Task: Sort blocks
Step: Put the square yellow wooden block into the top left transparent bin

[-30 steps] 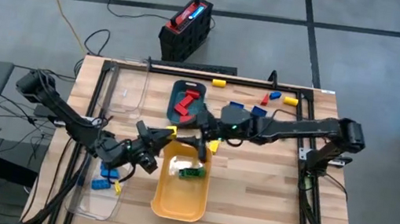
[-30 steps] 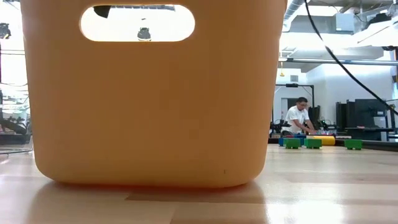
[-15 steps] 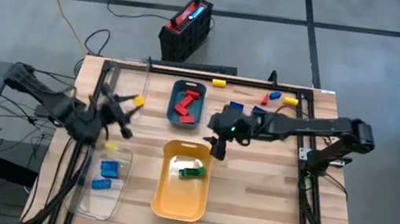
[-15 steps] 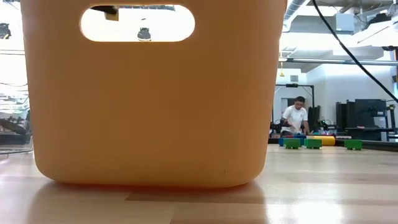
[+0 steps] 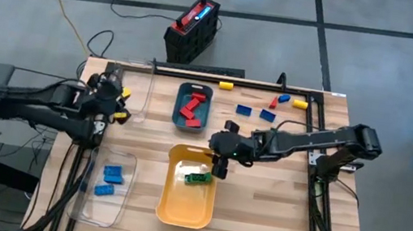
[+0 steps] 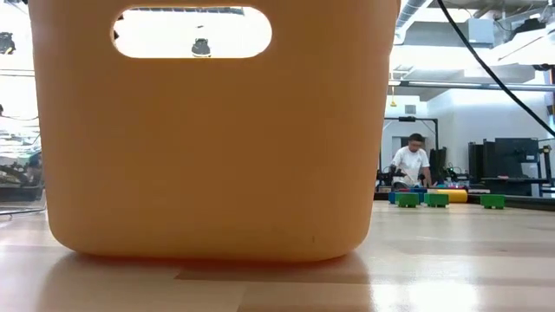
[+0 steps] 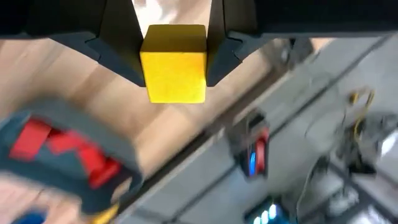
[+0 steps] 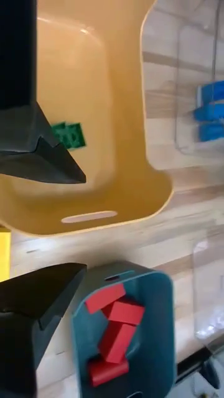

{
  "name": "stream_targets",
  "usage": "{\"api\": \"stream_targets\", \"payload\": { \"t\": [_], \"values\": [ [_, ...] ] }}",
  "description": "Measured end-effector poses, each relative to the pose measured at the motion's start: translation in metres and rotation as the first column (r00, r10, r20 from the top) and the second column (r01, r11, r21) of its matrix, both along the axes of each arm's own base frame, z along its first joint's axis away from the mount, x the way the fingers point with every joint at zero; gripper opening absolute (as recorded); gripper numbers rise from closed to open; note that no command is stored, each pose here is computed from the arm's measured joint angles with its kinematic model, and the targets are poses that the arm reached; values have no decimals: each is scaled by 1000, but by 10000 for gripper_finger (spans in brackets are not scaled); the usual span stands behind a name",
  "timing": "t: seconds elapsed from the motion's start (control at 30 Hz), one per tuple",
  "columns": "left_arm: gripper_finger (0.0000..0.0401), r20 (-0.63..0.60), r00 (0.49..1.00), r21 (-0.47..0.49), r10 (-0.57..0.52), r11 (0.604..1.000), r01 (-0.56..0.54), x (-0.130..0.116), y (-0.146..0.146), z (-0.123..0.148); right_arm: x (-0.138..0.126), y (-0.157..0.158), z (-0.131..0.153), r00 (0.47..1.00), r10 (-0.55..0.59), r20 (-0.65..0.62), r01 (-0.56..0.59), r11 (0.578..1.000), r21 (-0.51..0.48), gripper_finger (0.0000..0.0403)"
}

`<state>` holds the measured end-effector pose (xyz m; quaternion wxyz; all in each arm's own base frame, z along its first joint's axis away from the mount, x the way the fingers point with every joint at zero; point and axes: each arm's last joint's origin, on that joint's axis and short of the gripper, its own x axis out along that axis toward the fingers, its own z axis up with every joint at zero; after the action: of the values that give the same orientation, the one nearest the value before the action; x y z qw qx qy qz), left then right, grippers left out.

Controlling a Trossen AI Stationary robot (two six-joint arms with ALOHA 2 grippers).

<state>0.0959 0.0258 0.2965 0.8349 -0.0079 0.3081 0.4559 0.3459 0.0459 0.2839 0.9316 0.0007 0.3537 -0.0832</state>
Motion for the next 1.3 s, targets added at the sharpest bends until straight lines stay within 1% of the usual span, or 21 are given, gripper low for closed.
{"api": "stream_targets", "payload": {
  "t": [0.07, 0.2, 0.33, 0.5, 0.63, 0.73, 0.83, 0.93, 1.1, 1.3],
  "values": [
    [132, -36, 999, -44, 27, 999, -28, -1, 4, -4, 0, 2, 1, 1000, 9, 11, -9, 1000, -3, 223],
    [133, -92, 994, -97, 52, 993, -61, 0, 11, -8, 2, 4, 3, 999, 17, 37, -17, 1000, -2, 223],
    [133, -159, 987, -172, 35, 983, -63, 8, 19, -14, 5, 7, 7, 995, 34, 92, -34, 999, -6, 223],
    [133, -265, 964, -238, 14, 968, -79, 22, 37, -24, 10, 16, 17, 975, 100, 199, -91, 994, -57, 223],
    [133, -278, 959, -327, -54, 944, -42, 33, 55, -32, 12, 14, 27, 954, 141, 266, -114, 987, -113, 223],
    [133, -306, 951, -359, -53, 931, -64, 35, 68, -37, 10, 9, 35, 941, 128, 312, -96, 989, -114, 223],
    [133, -330, 943, -385, -36, 918, -100, 33, 81, -42, 10, 8, 34, 945, 133, 300, -100, 988, -122, 223],
    [133, -326, 945, -413, -20, 902, -123, 32, 94, -47, 10, 10, 34, 944, 142, 296, -109, 986, -128, 223],
    [133, -365, 931, -494, -19, 851, -176, 29, 114, -62, 10, 10, 33, 946, 143, 292, -110, 986, -127, 223],
    [140, -440, 897, -546, -27, 802, -244, 29, 131, -81, 8, 15, 33, 946, 159, 284, -126, 983, -132, 223]
  ]
}}
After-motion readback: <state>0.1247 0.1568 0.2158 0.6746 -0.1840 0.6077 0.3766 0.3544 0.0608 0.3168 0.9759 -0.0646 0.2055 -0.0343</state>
